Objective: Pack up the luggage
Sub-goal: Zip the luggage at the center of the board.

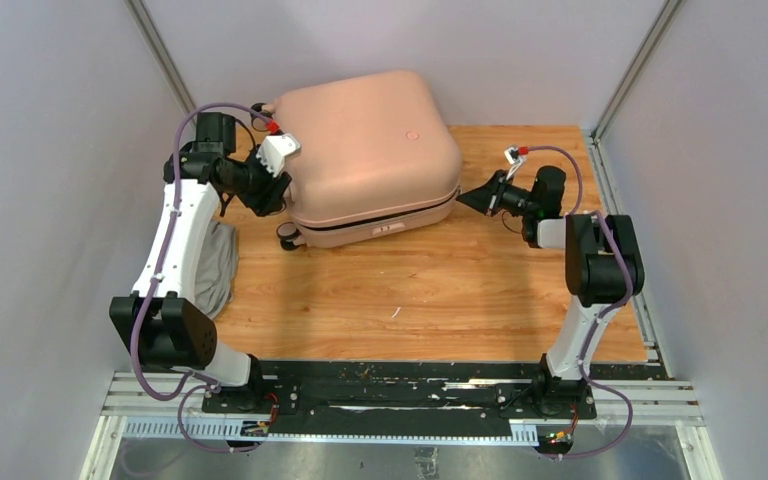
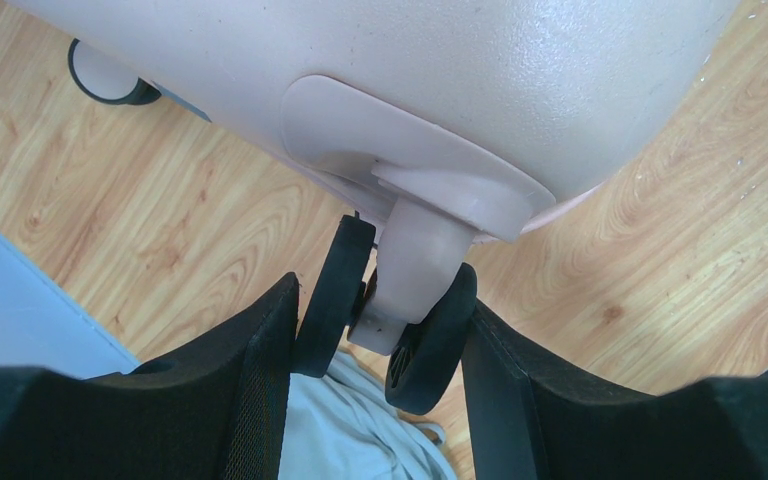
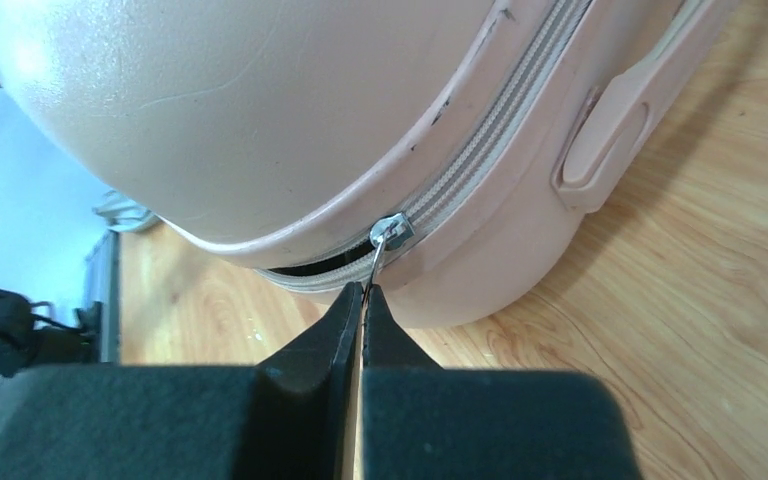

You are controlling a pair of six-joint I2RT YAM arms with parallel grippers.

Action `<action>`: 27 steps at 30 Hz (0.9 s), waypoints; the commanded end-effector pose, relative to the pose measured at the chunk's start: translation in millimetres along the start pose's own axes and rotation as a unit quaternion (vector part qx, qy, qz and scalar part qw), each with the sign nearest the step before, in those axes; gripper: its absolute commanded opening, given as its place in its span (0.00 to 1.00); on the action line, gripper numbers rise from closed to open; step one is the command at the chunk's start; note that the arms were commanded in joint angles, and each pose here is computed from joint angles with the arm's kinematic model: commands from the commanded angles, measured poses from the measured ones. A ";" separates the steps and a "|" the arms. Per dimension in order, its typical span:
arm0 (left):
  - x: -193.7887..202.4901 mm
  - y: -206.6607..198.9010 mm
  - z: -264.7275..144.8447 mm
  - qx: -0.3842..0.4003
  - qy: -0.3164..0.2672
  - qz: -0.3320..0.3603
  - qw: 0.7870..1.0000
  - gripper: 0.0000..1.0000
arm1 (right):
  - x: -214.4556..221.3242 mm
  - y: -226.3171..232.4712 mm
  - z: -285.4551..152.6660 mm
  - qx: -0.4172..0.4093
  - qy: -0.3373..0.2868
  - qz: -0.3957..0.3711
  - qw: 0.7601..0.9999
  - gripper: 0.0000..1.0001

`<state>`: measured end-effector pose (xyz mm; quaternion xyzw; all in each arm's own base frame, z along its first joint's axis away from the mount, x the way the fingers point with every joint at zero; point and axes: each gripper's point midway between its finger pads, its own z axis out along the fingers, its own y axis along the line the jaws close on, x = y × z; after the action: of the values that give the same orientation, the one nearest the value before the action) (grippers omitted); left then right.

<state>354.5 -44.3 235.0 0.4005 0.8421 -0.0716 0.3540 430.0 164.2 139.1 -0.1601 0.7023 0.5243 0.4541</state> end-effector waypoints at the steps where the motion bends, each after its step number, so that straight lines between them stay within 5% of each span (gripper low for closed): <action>1: -14.3 7.0 -22.1 -0.041 -0.029 -0.018 0.999 0.00 | 17.5 35.2 14.7 -0.005 0.049 -0.099 0.994 0.00; 12: -20.6 -1.2 -30.6 -0.036 -0.048 -0.020 0.998 0.00 | 45.3 71.5 16.3 0.027 0.076 -0.145 0.986 0.00; 17: -17.8 -1.7 -34.8 -0.042 -0.047 -0.015 0.998 0.00 | 17.2 40.5 -7.4 0.116 0.042 -0.108 0.986 0.02; 20: -18.3 -1.3 -38.9 -0.046 -0.051 -0.012 0.998 0.00 | -19.6 14.1 -28.3 0.157 -0.021 -0.084 0.984 0.28; 23: -17.4 -2.4 -40.3 -0.047 -0.051 -0.006 0.998 0.00 | -34.1 -2.8 -27.9 0.134 -0.015 -0.080 0.988 0.53; 27: -16.7 -2.6 -40.2 -0.047 -0.050 -0.005 0.998 0.00 | -31.8 -14.8 -21.8 0.108 0.006 -0.097 0.989 0.62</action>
<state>343.2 -48.7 247.4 0.4020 0.8316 -0.0762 0.3754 442.3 126.3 156.4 -0.1461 0.7524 0.3801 0.5178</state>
